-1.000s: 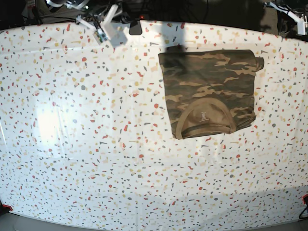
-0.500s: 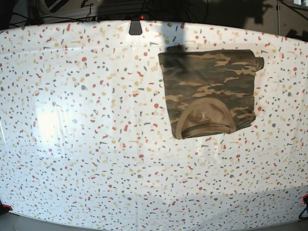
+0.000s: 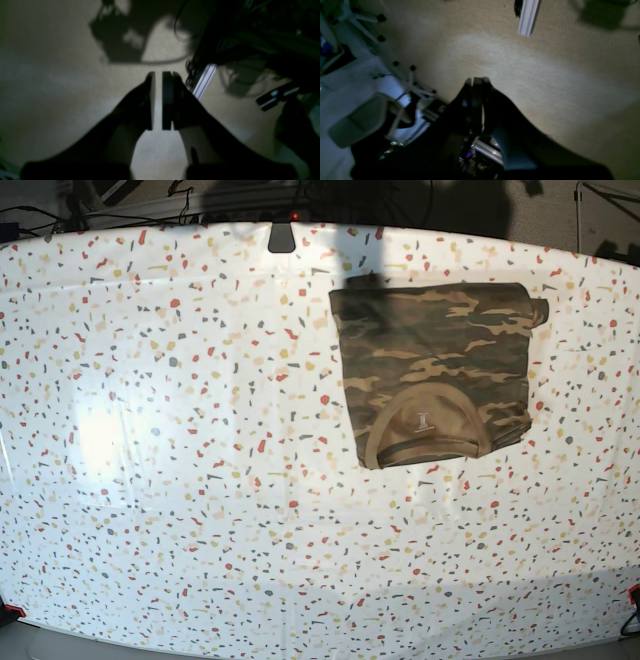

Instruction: Fold the T-shirt properly

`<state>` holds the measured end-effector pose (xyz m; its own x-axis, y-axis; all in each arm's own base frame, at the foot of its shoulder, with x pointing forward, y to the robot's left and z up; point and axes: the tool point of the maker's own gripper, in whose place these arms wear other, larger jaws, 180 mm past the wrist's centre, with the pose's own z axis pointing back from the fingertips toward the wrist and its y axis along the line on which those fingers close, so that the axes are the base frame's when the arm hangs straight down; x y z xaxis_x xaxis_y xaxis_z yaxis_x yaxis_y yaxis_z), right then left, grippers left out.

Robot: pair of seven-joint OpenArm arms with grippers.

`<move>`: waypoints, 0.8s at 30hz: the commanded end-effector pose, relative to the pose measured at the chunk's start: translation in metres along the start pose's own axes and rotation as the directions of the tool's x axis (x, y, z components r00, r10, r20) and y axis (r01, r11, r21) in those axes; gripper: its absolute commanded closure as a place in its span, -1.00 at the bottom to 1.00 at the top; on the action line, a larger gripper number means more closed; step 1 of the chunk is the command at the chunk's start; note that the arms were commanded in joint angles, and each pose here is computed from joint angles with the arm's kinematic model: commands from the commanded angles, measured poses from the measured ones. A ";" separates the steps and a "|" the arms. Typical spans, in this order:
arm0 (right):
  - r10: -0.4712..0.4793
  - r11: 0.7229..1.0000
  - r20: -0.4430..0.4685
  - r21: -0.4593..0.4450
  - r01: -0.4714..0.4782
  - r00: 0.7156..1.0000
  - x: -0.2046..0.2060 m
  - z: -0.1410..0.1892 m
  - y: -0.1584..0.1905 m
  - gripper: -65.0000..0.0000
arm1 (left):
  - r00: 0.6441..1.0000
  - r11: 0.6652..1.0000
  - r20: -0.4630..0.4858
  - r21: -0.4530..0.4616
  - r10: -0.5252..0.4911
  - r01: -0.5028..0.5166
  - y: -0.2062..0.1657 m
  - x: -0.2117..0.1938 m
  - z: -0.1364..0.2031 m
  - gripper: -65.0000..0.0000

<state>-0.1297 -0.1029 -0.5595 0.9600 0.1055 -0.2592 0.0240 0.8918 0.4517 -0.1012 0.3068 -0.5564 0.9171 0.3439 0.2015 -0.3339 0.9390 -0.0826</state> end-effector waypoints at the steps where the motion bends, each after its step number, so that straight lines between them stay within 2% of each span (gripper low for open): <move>1: -0.007 1.000 -0.038 -0.023 0.007 0.999 -0.010 -0.001 -0.013 1.00 | 1.000 1.000 -0.027 0.009 -0.014 0.014 0.005 -0.008 0.001 0.85; 6: -0.066 0.997 0.028 -0.040 0.067 0.997 0.020 -0.009 -0.046 1.00 | 0.993 0.998 -0.113 -0.047 -0.039 0.034 -0.029 -0.024 -0.029 0.85; 10: -0.083 0.996 0.041 -0.031 0.084 0.996 0.043 -0.012 -0.050 1.00 | 0.982 0.997 -0.175 -0.017 -0.077 0.075 -0.060 -0.034 -0.057 0.85; 14: -0.083 0.996 0.085 -0.024 0.086 0.993 0.065 -0.012 -0.051 1.00 | 0.973 0.993 -0.197 -0.011 -0.121 0.121 -0.096 -0.035 -0.080 0.85; 17: -0.035 0.998 0.110 -0.055 0.041 0.993 0.075 -0.012 -0.054 1.00 | 0.972 0.992 -0.198 -0.033 -0.127 0.123 -0.122 -0.030 -0.093 0.85; 20: -0.027 0.996 0.163 -0.083 0.041 0.986 0.089 -0.009 -0.060 1.00 | 0.975 0.994 -0.198 0.021 -0.103 0.109 -0.129 -0.019 -0.102 0.85; 22: -0.036 0.994 0.154 -0.098 0.051 0.987 0.093 -0.008 -0.062 1.00 | 0.972 0.992 -0.217 0.063 -0.090 0.106 -0.129 -0.015 -0.106 0.85; 24: -0.040 0.993 0.135 -0.109 0.055 0.990 0.095 -0.007 -0.064 1.00 | 0.969 0.993 -0.232 0.059 -0.086 0.102 -0.132 -0.013 -0.109 0.85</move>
<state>-0.0420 -0.1461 -0.6197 0.9868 0.0077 -0.1615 0.0480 0.9399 0.3379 -0.0396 0.1767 -0.6549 0.9680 0.2507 -0.0122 -0.2508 0.9680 -0.0045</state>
